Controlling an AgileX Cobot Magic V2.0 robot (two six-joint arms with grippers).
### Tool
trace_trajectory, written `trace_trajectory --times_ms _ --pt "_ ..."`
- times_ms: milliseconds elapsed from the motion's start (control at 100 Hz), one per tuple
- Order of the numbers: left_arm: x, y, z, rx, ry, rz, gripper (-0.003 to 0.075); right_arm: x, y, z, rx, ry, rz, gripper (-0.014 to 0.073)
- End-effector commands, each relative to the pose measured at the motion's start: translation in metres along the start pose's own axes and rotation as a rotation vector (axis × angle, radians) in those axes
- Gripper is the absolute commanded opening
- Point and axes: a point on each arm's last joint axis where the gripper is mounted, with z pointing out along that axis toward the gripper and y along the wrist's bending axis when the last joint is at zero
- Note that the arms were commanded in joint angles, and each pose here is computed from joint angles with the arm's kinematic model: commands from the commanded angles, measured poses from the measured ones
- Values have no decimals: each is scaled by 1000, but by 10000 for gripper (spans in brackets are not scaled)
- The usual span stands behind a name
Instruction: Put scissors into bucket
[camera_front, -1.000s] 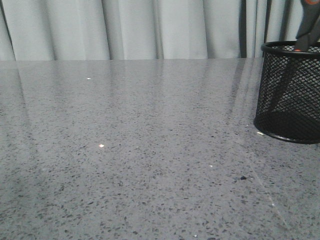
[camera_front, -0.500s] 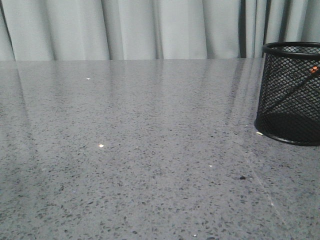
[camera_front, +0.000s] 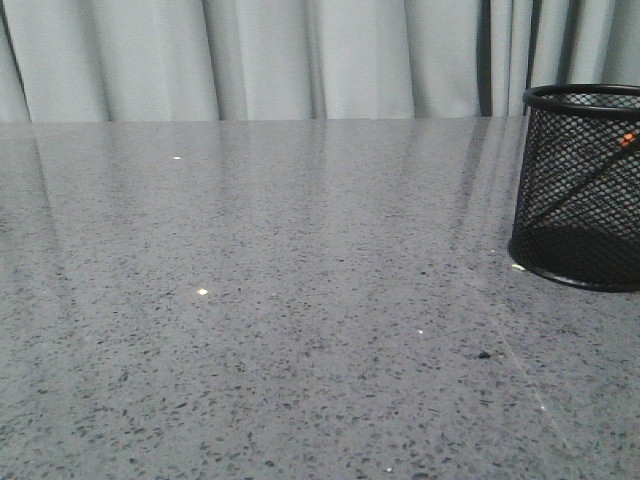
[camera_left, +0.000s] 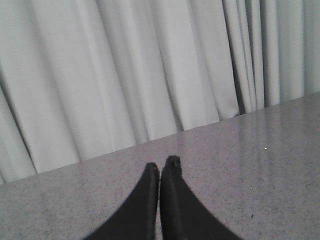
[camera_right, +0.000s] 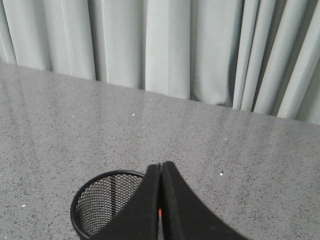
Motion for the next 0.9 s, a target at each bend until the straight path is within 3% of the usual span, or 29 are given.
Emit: trace_trajectory --times_ms 0,270,890 --pt "-6 -2 1 17 -48 -4 -20 -3 -3 -15 55 -192 -3 -46" --pt "2 -4 3 23 -23 -7 -20 6 -1 -38 66 -282 -6 -46" --pt "3 -4 3 23 -20 -4 -20 6 -1 -38 65 -280 -5 -46"
